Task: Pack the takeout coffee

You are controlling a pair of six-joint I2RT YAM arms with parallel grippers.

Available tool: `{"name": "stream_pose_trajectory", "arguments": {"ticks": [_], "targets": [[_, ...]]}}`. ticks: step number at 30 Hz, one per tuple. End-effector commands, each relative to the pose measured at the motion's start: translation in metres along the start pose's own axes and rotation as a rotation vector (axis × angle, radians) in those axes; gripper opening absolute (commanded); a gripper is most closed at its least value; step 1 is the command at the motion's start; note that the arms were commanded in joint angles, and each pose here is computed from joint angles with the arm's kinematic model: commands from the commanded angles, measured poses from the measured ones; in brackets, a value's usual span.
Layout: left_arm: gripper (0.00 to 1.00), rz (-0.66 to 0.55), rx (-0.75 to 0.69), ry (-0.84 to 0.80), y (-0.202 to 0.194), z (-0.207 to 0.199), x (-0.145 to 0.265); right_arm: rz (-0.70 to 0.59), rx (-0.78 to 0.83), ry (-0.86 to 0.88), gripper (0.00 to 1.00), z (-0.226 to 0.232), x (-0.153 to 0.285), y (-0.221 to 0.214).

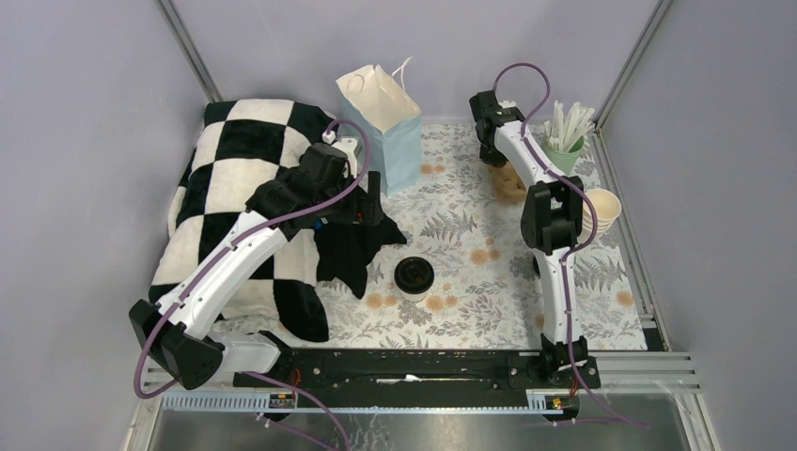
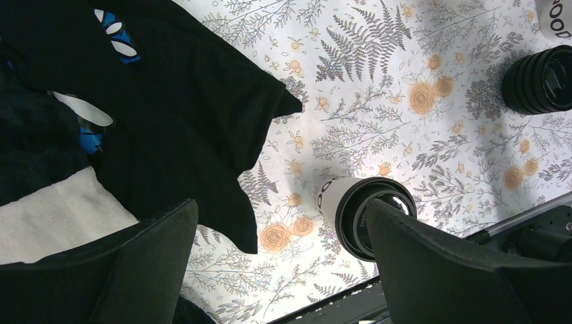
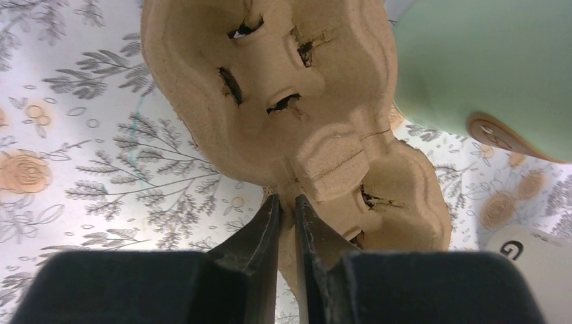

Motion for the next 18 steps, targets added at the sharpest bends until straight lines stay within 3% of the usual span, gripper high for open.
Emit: {"name": "stream_pose_trajectory", "arguments": {"ticks": [1,7,18], "targets": [[0.99,-0.065,0.000,-0.027,0.013,-0.003,0.005,-0.105,-0.017,-0.090,0.00,-0.021,0.036,0.015],[0.99,-0.064,-0.001,-0.027,0.013,-0.003,0.005,-0.234,0.083,-0.198,0.00,-0.006,0.052,0.009],[0.99,-0.071,-0.005,-0.020,0.013,-0.002,0.006,-0.309,0.229,-0.400,0.00,0.001,0.045,-0.002]]}}
Point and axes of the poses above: each gripper's point midway between its finger pads, its own x axis back along the fingers, its own z axis along the line the jaws close on, y = z × x, the point moved 9 cm from there along x, back along the fingers, and after that the axes turned 8 degrees about -x, right-handed, at the moved point
